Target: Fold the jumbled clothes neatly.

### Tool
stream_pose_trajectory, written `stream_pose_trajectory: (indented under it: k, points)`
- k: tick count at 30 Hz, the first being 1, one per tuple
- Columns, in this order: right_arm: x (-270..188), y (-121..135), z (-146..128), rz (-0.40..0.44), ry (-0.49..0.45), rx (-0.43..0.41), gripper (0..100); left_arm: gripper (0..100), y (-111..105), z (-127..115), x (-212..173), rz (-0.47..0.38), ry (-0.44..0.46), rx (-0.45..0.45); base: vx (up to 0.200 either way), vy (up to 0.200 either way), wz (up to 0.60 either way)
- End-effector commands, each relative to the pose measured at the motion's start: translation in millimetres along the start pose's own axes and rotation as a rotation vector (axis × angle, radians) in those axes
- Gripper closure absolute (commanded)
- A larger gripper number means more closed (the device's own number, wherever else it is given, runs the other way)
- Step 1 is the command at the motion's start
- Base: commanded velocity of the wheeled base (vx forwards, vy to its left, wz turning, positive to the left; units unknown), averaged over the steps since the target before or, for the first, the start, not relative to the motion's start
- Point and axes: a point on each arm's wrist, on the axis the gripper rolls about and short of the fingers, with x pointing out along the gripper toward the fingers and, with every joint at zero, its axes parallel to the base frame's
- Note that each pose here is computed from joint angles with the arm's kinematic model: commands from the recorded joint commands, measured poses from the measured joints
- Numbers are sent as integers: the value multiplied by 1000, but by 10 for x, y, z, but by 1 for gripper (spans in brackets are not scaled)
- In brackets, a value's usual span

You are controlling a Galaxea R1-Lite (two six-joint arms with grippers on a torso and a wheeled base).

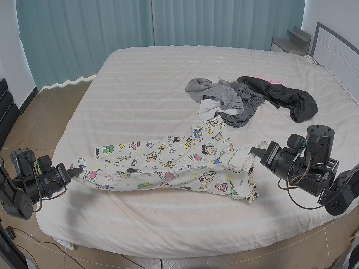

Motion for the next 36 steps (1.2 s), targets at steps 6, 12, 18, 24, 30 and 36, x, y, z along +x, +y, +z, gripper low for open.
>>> stream_pose_trajectory:
  k: [6, 12, 18, 24, 30, 36]
  points:
    - [-68, 14, 5, 1, 8, 1, 100, 100, 104, -139, -136, 17, -19, 11, 0, 0, 0]
    - [-80, -21, -49, -13, 29, -3, 100, 100, 108, -180, -138, -3, -40, 27, 0, 0, 0]
    - [-143, -99, -157, -38, 74, -7, 100, 100, 77, -314, -159, -18, -4, 29, 0, 0, 0]
    - [-276, -166, -376, -61, 162, -25, 100, 100, 69, -317, -194, -4, -23, 43, 0, 0, 0]
    - [-371, -175, -599, -61, 248, -49, 100, 100, 134, -513, -293, 44, 48, 117, 0, 0, 0]
    - [-403, -100, -521, -28, 210, -45, 100, 100, 123, -494, -351, 50, 22, 142, 0, 0, 0]
